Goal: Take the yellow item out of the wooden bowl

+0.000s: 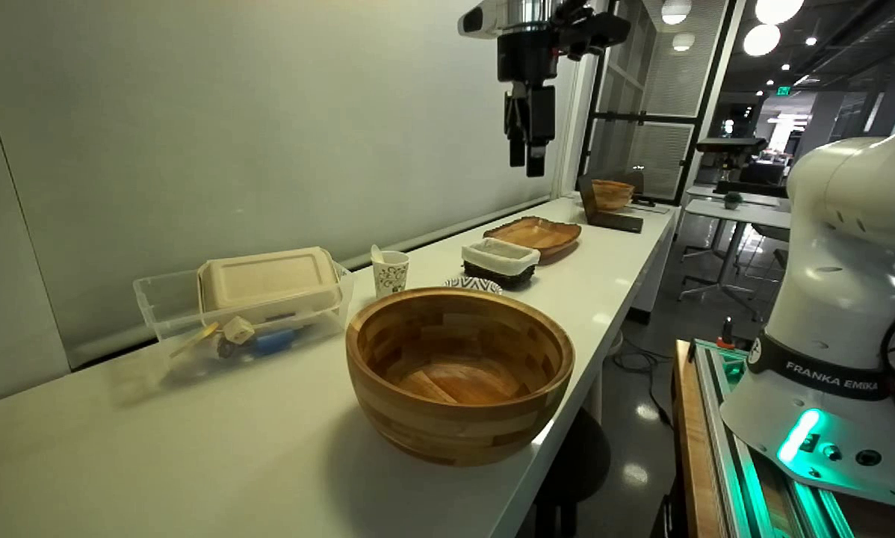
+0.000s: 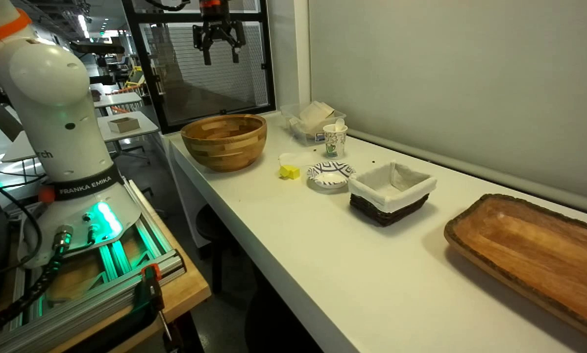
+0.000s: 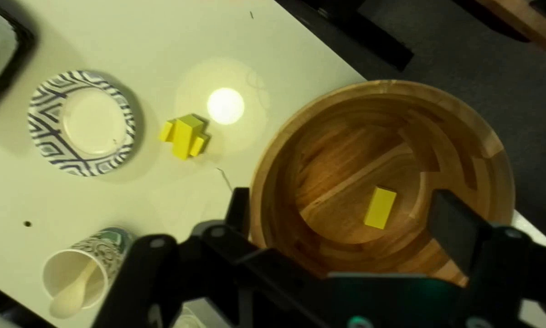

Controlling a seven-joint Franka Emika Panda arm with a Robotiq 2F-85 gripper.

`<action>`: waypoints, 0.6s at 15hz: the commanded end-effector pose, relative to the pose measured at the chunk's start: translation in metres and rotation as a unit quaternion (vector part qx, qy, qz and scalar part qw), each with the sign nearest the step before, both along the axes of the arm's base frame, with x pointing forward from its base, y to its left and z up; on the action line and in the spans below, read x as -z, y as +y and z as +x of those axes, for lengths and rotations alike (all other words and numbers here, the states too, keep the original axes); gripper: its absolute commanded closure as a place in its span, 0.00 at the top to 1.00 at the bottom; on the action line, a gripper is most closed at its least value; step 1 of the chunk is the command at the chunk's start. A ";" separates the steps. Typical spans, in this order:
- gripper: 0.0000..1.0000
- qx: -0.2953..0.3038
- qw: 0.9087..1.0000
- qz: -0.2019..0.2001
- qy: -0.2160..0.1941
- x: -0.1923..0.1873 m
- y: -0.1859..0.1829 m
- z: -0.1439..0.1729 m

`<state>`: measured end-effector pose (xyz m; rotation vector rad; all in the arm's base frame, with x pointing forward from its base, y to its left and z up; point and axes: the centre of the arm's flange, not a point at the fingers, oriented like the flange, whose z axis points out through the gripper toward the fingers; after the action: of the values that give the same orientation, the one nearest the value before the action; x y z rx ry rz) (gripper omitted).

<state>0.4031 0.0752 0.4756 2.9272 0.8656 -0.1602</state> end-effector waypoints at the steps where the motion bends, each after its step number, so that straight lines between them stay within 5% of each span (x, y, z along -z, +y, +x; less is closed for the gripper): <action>1: 1.00 -0.034 0.997 0.060 0.020 0.044 0.017 0.003; 9: 1.00 -0.018 0.991 0.130 0.032 0.129 0.042 0.007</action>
<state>0.4097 0.1007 0.3798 3.0949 0.9901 -0.1809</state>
